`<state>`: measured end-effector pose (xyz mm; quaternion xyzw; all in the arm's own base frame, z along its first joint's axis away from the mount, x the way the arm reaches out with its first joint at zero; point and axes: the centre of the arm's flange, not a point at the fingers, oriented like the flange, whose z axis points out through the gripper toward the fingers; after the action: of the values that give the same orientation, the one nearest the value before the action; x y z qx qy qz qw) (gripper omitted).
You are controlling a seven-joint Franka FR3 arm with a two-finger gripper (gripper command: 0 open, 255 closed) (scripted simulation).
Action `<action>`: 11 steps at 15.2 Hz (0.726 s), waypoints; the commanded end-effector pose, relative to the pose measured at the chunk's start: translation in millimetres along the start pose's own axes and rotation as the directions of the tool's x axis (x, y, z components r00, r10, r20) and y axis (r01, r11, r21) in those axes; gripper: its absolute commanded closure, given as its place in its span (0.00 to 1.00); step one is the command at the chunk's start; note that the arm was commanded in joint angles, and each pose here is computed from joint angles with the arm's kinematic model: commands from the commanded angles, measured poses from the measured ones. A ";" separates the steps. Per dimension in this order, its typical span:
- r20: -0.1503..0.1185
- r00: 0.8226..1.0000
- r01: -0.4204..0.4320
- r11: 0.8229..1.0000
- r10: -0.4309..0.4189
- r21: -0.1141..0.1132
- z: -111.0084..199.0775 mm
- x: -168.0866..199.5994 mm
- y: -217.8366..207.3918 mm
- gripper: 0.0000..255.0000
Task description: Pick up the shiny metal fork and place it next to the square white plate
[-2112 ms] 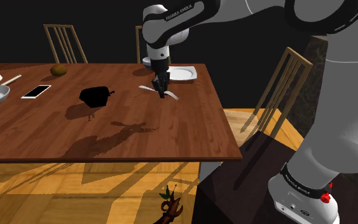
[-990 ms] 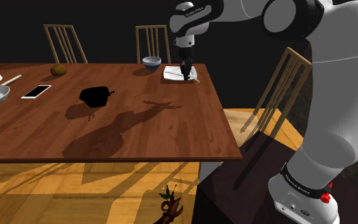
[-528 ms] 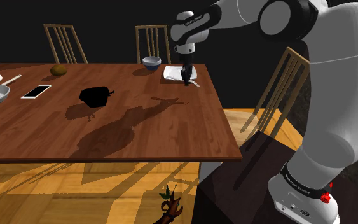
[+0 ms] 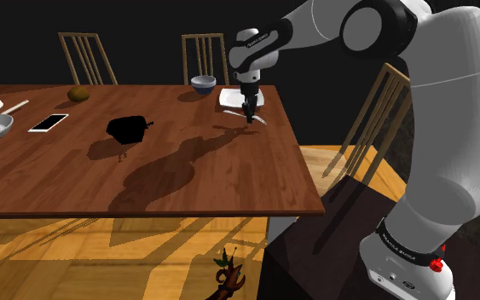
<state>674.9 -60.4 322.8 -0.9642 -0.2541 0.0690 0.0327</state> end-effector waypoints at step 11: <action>0.000 1.000 0.000 1.000 0.000 0.000 9.6 0.6 1.5 0.00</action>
<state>674.7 -61.1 313.1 -0.9642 -0.2541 0.0687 0.0326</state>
